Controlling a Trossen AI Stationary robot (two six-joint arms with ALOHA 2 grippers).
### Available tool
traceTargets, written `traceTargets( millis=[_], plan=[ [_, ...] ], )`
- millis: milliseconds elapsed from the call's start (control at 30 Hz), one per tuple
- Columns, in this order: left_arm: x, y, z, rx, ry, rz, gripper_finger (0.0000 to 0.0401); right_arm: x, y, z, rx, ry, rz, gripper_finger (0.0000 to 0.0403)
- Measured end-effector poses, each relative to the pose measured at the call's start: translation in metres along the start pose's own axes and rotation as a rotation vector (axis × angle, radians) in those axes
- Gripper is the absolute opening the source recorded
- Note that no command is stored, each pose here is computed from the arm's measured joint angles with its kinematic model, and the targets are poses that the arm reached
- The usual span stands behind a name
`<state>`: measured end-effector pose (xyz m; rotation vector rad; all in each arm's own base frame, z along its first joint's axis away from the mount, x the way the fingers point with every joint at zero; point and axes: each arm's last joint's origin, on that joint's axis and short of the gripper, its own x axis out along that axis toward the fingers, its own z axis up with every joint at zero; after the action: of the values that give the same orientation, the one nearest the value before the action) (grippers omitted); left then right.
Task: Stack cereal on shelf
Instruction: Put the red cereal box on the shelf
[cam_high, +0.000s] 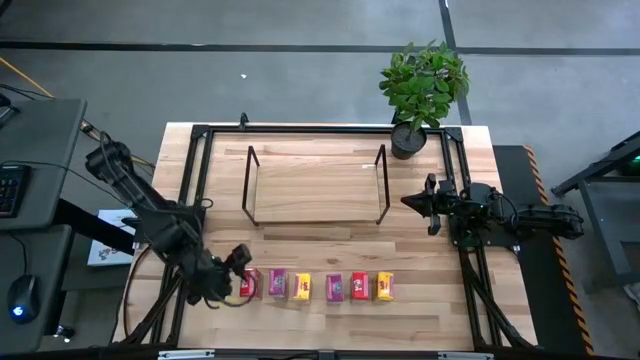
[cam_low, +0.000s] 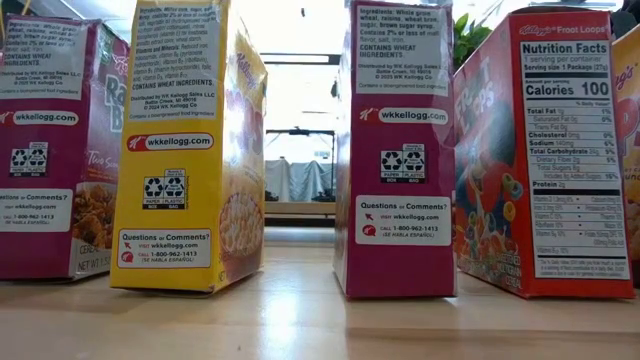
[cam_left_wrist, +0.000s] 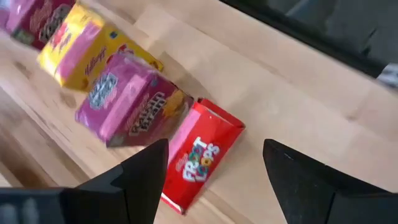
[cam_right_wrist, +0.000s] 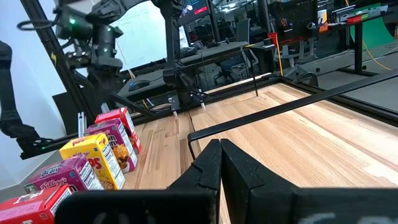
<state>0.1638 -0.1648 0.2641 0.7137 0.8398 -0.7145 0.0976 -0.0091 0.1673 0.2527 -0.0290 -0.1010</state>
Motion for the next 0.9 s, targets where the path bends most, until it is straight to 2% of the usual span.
traceTargets(
  millis=[100, 267, 500, 900],
  plan=[
    [0.009, -0.003, 0.003, 0.077, 0.023, 0.012, 0.0255, 0.0, 0.0, 0.0, 0.0, 0.0, 0.0, 0.0],
    [0.016, -0.005, 0.004, 0.118, 0.048, 0.009, 0.0255, 0.0, 0.0, 0.0, 0.0, 0.0, 0.0, 0.0],
    [0.027, -0.005, 0.004, 0.236, 0.089, 0.0, 0.0255, 0.0, 0.0, 0.0, 0.0, 0.0, 0.0, 0.0],
    [0.051, 0.005, 0.004, 0.329, 0.162, 0.008, 0.0255, 0.0, 0.0, 0.0, 0.0, 0.0, 0.0, 0.0]
  ],
)
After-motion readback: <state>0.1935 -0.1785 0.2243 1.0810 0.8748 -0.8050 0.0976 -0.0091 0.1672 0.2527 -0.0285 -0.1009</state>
